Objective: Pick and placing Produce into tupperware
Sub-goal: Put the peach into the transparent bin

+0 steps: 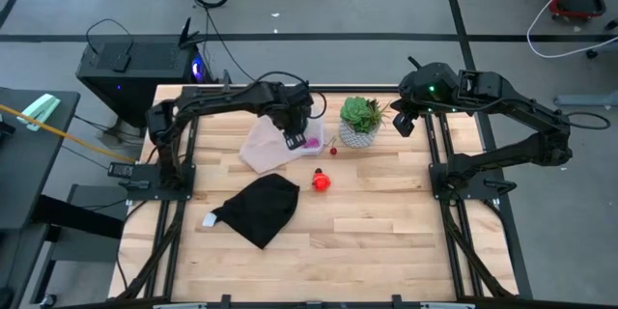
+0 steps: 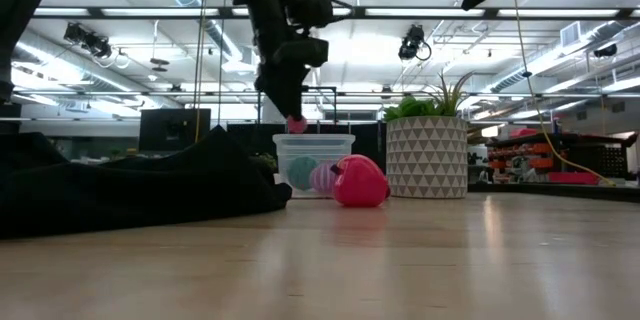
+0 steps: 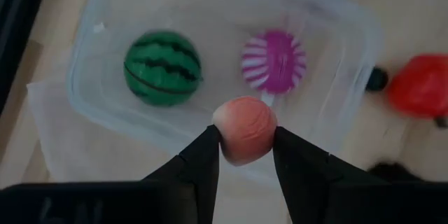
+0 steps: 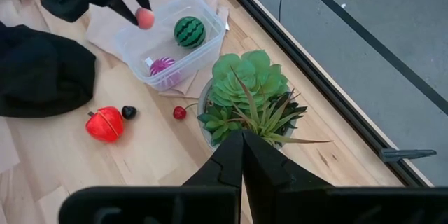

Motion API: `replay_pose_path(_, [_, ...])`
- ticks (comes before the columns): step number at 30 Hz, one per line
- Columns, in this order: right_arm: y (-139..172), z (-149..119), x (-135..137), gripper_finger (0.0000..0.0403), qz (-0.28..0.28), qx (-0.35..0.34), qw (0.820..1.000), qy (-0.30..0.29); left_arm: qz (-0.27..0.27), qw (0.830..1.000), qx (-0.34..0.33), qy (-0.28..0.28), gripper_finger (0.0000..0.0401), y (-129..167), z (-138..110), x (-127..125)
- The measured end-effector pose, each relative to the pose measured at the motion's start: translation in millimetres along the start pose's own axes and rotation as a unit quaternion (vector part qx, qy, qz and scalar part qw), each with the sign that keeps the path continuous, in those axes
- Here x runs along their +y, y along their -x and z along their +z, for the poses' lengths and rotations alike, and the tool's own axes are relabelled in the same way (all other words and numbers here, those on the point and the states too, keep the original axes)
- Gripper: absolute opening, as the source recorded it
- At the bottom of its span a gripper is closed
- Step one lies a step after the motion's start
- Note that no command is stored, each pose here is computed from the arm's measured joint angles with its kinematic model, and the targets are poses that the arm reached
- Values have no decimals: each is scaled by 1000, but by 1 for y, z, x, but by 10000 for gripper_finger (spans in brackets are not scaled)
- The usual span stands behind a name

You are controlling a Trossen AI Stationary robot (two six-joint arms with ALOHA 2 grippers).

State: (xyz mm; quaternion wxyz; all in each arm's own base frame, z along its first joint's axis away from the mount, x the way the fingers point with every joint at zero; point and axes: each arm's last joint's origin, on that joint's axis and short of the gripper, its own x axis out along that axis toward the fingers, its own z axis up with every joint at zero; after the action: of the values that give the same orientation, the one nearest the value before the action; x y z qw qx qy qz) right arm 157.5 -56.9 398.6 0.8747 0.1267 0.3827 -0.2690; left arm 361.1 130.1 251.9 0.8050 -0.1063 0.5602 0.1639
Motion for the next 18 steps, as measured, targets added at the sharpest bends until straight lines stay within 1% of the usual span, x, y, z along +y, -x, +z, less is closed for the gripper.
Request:
replay_pose_path(2, [0, 0, 0, 16, 0, -1, 1000, 0, 0, 1000, -4, -13, 130, -3, 3, 0])
replay_pose_path(5, [0, 0, 0, 16, 0, -2, 1000, -2, 0, 1000, 10, -21, 131, -8, 1, 0])
replay_pose_path(8, [0, 1, 0, 16, 1, -3, 1000, -4, 0, 999, 25, -43, 135, -8, 0, -1])
replay_pose_path(10, [0, 1, 0, 16, 1, -3, 1000, -4, 0, 998, 24, -57, 135, -7, 4, 0])
replay_pose_path(13, [0, 1, 0, 16, 1, -3, 1000, -4, 7, 996, 41, -73, 132, -5, 8, 3])
replay_pose_path(14, [0, 1, 0, 16, 1, -3, 1000, -4, 9, 997, 32, -75, 131, -4, 12, 3])
replay_pose_path(18, [-1, 1, 1, 16, 0, -2, 1000, -4, 14, 996, 33, -84, 130, -2, 24, 6])
